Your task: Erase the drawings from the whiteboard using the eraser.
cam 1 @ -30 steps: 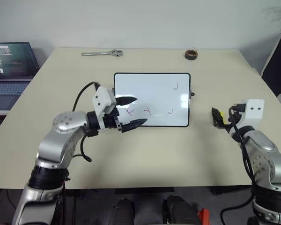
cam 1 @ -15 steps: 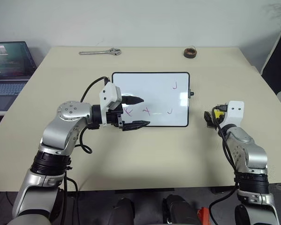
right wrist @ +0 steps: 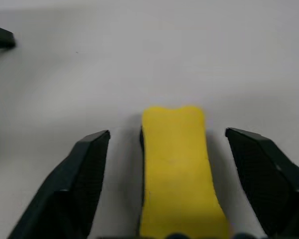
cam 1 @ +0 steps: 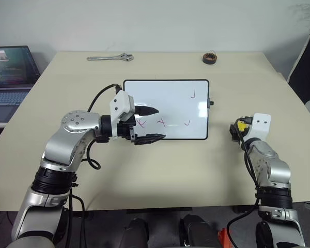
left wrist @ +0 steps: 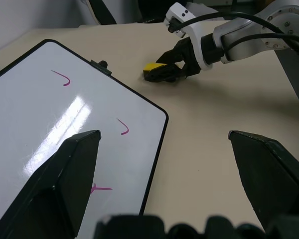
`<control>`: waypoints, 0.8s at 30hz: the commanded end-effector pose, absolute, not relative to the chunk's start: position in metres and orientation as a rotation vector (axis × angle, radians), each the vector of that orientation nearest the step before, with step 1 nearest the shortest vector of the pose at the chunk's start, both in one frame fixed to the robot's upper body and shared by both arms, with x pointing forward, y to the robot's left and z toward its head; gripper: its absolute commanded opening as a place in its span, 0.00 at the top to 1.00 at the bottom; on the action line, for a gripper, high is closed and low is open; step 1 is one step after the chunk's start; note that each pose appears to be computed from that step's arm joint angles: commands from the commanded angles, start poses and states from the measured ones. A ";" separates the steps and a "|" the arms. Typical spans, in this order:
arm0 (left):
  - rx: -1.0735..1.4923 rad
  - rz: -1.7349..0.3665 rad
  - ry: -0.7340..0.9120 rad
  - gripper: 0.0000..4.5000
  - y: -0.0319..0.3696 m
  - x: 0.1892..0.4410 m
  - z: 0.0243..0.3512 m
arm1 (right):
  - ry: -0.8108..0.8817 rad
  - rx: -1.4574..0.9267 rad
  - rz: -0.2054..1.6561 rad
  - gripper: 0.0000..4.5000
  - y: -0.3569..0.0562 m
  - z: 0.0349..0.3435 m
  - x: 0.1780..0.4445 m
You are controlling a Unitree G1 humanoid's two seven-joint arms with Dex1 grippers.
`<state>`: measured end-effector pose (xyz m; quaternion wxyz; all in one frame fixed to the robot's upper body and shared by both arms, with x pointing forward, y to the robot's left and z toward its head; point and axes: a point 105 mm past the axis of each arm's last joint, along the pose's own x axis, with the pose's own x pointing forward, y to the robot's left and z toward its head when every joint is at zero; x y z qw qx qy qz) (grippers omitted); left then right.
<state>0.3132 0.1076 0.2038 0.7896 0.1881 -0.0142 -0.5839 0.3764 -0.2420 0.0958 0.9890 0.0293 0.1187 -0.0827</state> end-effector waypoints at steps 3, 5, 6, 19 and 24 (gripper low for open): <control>0.432 -1.235 -0.076 0.00 0.112 0.312 0.212 | 0.175 0.060 -0.182 0.61 -0.248 0.112 0.380; 0.426 -1.226 -0.073 0.00 0.113 0.312 0.211 | 0.171 0.061 -0.182 0.73 -0.247 0.112 0.380; 0.422 -1.216 -0.070 0.00 0.115 0.312 0.210 | 0.169 0.061 -0.182 0.73 -0.247 0.113 0.380; 0.370 -0.841 -0.098 0.00 0.153 0.335 0.211 | -0.085 -0.154 0.233 0.73 -0.153 0.185 0.344; 0.371 -0.867 -0.109 0.00 0.149 0.335 0.210 | -0.160 -0.245 0.334 0.73 -0.116 0.206 0.355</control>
